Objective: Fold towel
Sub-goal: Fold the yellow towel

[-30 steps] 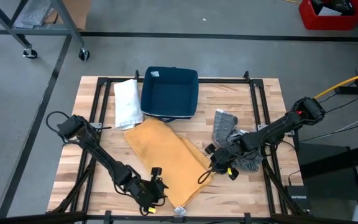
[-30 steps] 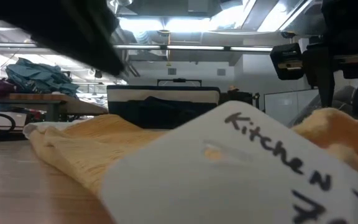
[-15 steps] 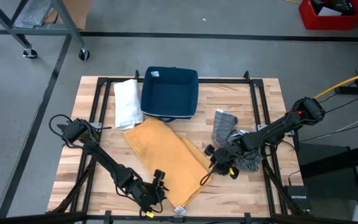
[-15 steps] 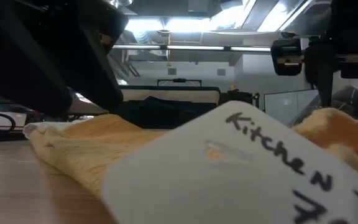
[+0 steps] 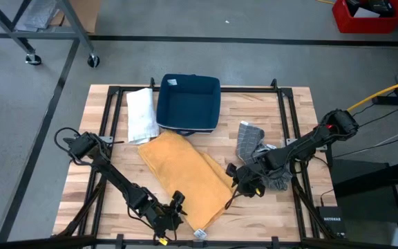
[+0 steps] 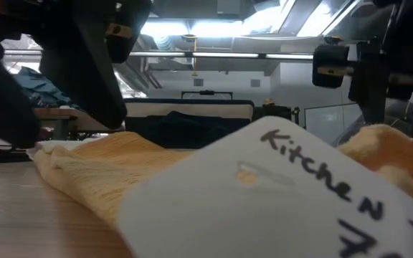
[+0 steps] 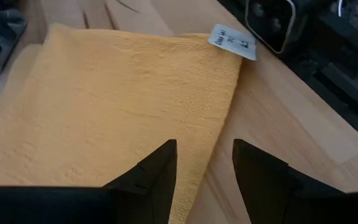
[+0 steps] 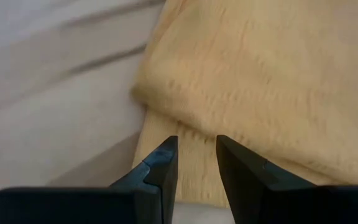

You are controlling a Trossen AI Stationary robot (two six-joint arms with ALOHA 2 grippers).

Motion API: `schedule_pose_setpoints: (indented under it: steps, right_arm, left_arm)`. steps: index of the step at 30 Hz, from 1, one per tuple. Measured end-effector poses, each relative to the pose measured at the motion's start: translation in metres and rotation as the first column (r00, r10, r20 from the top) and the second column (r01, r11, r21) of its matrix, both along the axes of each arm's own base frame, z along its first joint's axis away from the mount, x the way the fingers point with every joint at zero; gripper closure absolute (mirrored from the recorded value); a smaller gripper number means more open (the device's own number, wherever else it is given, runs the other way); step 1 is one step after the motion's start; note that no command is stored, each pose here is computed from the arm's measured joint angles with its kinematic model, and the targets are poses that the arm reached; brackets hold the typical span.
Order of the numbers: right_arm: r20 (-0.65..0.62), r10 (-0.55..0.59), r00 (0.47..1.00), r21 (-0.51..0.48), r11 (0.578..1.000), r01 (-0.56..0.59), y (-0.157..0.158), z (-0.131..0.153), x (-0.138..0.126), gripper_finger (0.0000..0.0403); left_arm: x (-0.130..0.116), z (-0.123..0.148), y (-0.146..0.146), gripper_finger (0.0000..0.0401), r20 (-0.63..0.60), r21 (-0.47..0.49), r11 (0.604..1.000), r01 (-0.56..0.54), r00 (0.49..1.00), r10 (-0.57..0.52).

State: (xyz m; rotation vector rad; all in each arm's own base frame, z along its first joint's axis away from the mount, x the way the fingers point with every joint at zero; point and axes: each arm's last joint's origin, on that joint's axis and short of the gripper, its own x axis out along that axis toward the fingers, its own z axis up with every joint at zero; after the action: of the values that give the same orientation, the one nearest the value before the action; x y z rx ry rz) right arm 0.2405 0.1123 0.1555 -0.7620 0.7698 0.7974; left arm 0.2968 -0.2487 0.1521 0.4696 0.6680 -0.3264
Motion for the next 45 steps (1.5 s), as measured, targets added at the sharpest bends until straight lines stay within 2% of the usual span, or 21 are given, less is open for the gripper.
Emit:
schedule_pose_setpoints:
  steps: [6, 12, 16, 21, 28, 34, 38, 45]
  right_arm:
    - [0.027, -0.019, 0.999, -0.104, 0.994, 0.021, -0.001, -0.009, 0.005, 0.0288]
    - [0.070, -0.022, 0.997, -0.087, 0.996, 0.028, 0.001, -0.007, 0.008, 0.0288]
    - [0.076, -0.027, 0.997, -0.090, 0.995, 0.033, 0.000, -0.007, 0.009, 0.0288]
    - [0.079, -0.033, 0.996, -0.098, 0.994, 0.041, 0.000, -0.007, 0.009, 0.0288]
    - [0.060, -0.043, 0.997, -0.099, 0.994, 0.049, 0.000, -0.009, 0.008, 0.0288]
    - [-0.031, -0.041, 0.999, -0.146, 0.989, 0.036, -0.004, -0.014, 0.000, 0.0288]
    - [-0.098, -0.031, 0.995, -0.173, 0.985, 0.013, -0.006, -0.018, -0.006, 0.0288]
    - [-0.141, -0.031, 0.990, -0.215, 0.977, 0.000, -0.009, -0.019, -0.010, 0.0288]
  left_arm:
    - [0.002, -0.004, 0.003, 0.0253, -0.010, 0.044, 0.999, 0.014, 1.000, -0.014]
    - [0.008, -0.027, 0.005, 0.0253, -0.033, 0.106, 0.994, 0.012, 0.999, -0.008]
    - [0.012, -0.032, 0.008, 0.0253, 0.003, 0.153, 0.987, -0.045, 0.999, 0.045]
    - [0.019, -0.039, 0.016, 0.0253, 0.005, 0.136, 0.984, -0.118, 0.993, 0.118]
    - [0.025, -0.041, 0.020, 0.0253, 0.022, 0.102, 0.982, -0.160, 0.987, 0.158]
    - [0.020, -0.041, 0.014, 0.0253, 0.025, 0.047, 0.977, -0.207, 0.978, 0.206]
    - [0.016, -0.041, 0.008, 0.0253, 0.026, 0.036, 0.979, -0.202, 0.979, 0.201]
    - [0.014, -0.041, 0.006, 0.0253, 0.016, 0.001, 0.975, -0.221, 0.975, 0.221]
